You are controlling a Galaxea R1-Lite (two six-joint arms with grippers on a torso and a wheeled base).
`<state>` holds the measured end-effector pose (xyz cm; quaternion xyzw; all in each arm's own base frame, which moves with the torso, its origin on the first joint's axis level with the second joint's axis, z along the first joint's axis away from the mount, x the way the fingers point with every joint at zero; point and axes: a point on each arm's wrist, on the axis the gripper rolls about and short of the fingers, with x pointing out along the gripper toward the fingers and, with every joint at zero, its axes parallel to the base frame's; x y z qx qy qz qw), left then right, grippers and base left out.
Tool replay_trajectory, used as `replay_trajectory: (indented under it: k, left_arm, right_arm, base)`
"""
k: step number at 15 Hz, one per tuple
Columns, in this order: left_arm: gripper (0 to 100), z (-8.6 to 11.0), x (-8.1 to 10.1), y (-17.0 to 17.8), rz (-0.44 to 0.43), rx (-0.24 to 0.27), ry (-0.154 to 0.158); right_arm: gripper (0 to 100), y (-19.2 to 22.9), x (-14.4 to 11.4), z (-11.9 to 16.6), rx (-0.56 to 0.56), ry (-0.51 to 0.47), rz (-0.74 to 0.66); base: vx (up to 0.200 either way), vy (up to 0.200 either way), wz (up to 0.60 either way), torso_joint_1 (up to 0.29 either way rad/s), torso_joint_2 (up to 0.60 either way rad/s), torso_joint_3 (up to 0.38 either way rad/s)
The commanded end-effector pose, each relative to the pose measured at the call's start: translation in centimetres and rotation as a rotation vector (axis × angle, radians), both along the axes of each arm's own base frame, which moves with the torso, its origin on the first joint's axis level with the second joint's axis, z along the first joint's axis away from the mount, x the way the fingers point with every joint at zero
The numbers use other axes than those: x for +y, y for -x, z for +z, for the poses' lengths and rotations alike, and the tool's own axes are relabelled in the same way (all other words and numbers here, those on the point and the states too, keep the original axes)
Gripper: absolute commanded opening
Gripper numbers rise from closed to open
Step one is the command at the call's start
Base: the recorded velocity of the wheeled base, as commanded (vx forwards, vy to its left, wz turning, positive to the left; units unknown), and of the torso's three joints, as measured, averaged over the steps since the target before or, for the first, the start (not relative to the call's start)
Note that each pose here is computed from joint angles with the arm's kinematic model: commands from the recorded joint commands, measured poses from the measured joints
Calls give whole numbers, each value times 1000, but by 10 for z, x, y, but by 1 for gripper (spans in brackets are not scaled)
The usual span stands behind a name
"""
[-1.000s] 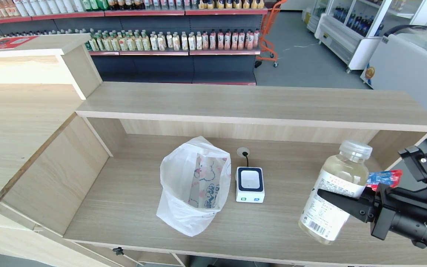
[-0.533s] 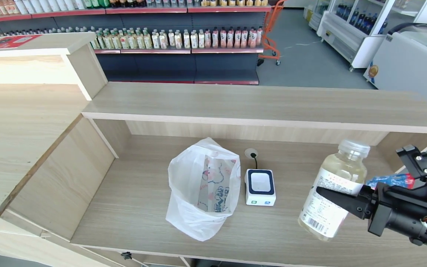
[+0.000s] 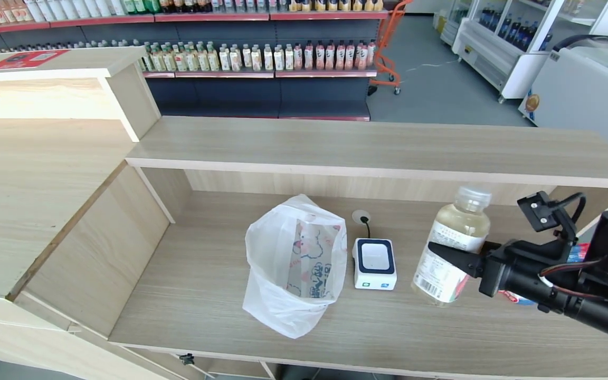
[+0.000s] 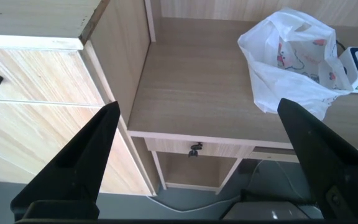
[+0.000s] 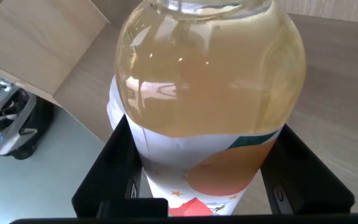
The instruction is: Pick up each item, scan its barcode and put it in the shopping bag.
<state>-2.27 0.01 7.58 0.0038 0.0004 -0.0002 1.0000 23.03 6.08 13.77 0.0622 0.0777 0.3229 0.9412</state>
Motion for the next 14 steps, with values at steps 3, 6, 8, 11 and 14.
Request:
replay_trajectory:
  k: [3, 6, 8, 11, 14]
  left_arm:
    - [100, 0, 0, 0, 0, -1, 0]
    - [100, 0, 0, 0, 0, 1, 0]
    - [100, 0, 0, 0, 0, 1, 0]
    - [100, 0, 0, 0, 0, -1, 0]
    - [100, 0, 0, 0, 0, 1, 0]
  right_arm:
    - [0, -43, 15, -47, 60, 101, -34]
    - [0, -59, 32, -69, 58, 120, 24]
    - [0, -75, 51, -72, 18, 124, 66]
    - [0, -103, 86, -81, -85, 158, 136]
    - [0, -122, 118, -97, -133, 165, 194]
  base:
    - [0, 0, 0, 0, 0, 0]
    - [0, 0, 0, 0, 0, 0]
    - [0, 0, 0, 0, 0, 0]
    - [0, 0, 0, 0, 0, 0]
    - [0, 0, 0, 0, 0, 0]
